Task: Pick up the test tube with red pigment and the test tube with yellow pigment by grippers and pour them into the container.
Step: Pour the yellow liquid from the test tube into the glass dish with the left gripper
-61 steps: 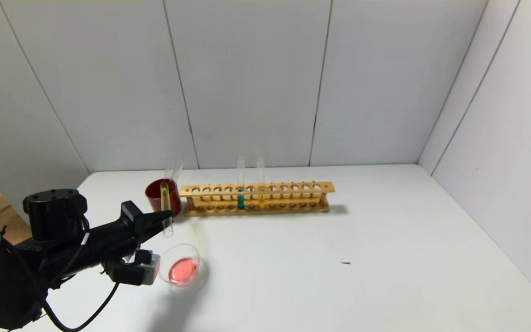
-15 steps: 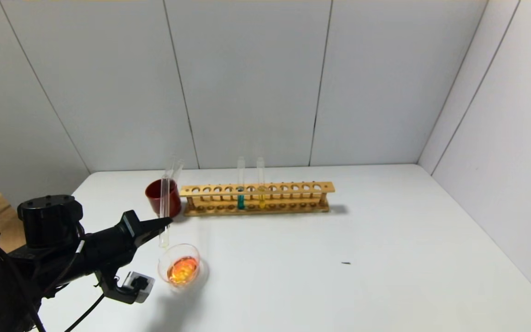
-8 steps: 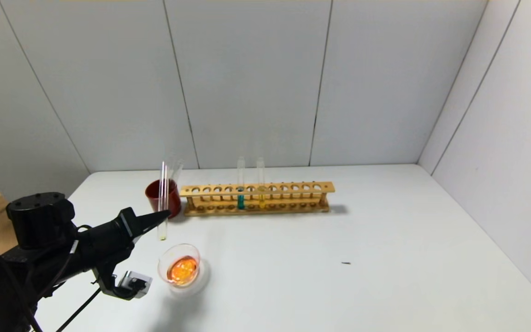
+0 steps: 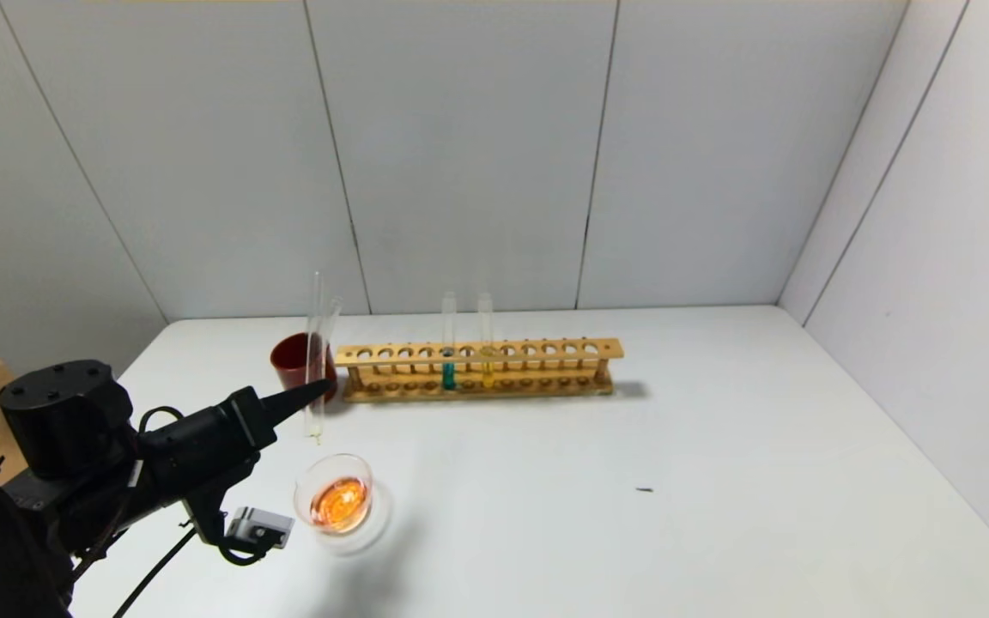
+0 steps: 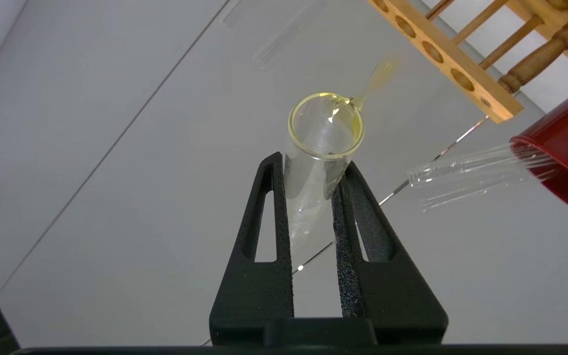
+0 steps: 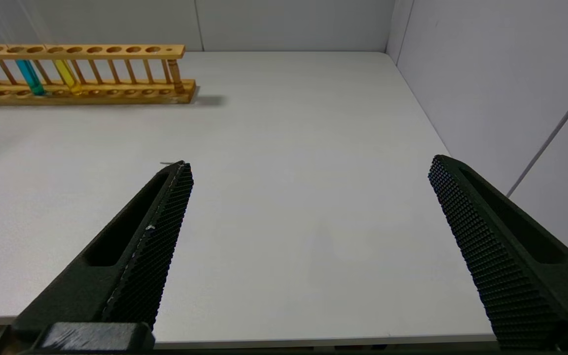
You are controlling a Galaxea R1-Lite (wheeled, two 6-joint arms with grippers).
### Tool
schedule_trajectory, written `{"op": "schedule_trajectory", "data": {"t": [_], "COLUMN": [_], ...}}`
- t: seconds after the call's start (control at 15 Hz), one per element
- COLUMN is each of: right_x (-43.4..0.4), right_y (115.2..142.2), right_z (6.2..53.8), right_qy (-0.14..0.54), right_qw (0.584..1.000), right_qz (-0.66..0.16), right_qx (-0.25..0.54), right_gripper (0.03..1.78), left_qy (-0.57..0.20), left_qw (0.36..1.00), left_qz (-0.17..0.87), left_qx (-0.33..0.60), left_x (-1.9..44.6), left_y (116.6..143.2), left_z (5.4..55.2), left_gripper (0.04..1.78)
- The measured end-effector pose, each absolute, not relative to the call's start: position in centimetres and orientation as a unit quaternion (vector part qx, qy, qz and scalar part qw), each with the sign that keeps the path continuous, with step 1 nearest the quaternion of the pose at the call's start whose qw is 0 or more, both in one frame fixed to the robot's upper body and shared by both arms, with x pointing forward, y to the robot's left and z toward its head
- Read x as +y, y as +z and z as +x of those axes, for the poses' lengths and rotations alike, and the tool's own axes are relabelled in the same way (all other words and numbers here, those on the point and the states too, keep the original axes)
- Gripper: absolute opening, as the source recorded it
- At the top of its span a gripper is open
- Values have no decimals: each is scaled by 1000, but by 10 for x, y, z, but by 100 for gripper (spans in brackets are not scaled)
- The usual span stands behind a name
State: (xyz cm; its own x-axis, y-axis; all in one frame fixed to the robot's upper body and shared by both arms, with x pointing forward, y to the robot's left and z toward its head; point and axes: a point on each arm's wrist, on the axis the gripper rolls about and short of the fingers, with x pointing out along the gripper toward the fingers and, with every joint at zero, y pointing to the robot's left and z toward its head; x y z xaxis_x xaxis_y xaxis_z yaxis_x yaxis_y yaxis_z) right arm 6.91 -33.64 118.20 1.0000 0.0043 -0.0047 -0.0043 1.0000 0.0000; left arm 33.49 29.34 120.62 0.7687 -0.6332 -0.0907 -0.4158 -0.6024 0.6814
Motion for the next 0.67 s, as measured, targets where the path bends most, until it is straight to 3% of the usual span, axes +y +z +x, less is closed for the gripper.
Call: {"op": "schedule_trajectory", "data": {"t": [0.67], "right_x": [-336], "right_y": [1182], "right_z": [69], "right_qy": [2], "right_qw": [1000], "right_qz": [0], "right_qx": [2], "right_gripper": [175], "left_qy": [-157], "left_qw": [288], "left_qz": [896], "left_qx": [-300], "left_x": [295], "left_y": [1205], "left_z": [320], "left_gripper": [30]}}
